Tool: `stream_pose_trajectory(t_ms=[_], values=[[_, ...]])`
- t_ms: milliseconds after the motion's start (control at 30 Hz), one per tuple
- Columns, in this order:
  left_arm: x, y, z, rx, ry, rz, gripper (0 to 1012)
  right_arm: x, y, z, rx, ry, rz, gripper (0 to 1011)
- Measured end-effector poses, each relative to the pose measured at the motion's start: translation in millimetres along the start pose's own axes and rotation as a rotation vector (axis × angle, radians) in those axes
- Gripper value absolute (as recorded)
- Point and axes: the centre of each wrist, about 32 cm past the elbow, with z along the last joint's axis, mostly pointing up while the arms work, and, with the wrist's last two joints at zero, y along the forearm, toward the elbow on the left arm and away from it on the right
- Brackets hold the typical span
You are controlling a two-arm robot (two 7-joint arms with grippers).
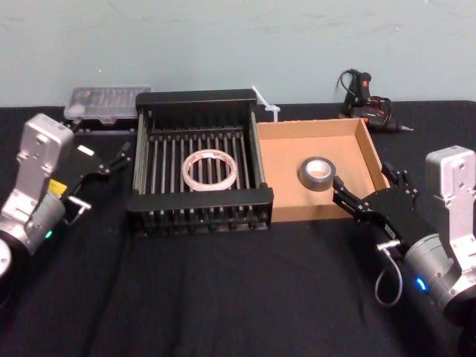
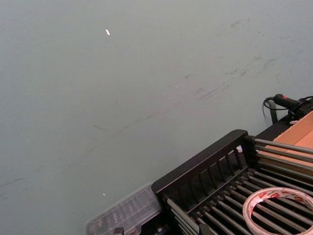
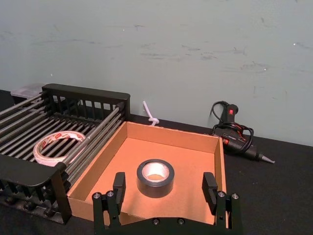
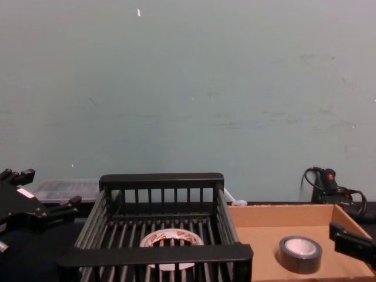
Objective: Pick up the white tape and place it into the black box , Pick up the silver tape and place it into the brown box.
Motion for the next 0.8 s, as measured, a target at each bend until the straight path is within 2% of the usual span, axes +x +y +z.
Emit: stream_pose_trajectory(t_ms=[800], values=[[0.0, 0.0, 0.0, 0.000, 0.000, 0.000, 1001, -0.5, 0.4, -0.3, -0.004, 0.000, 0.002, 1000]])
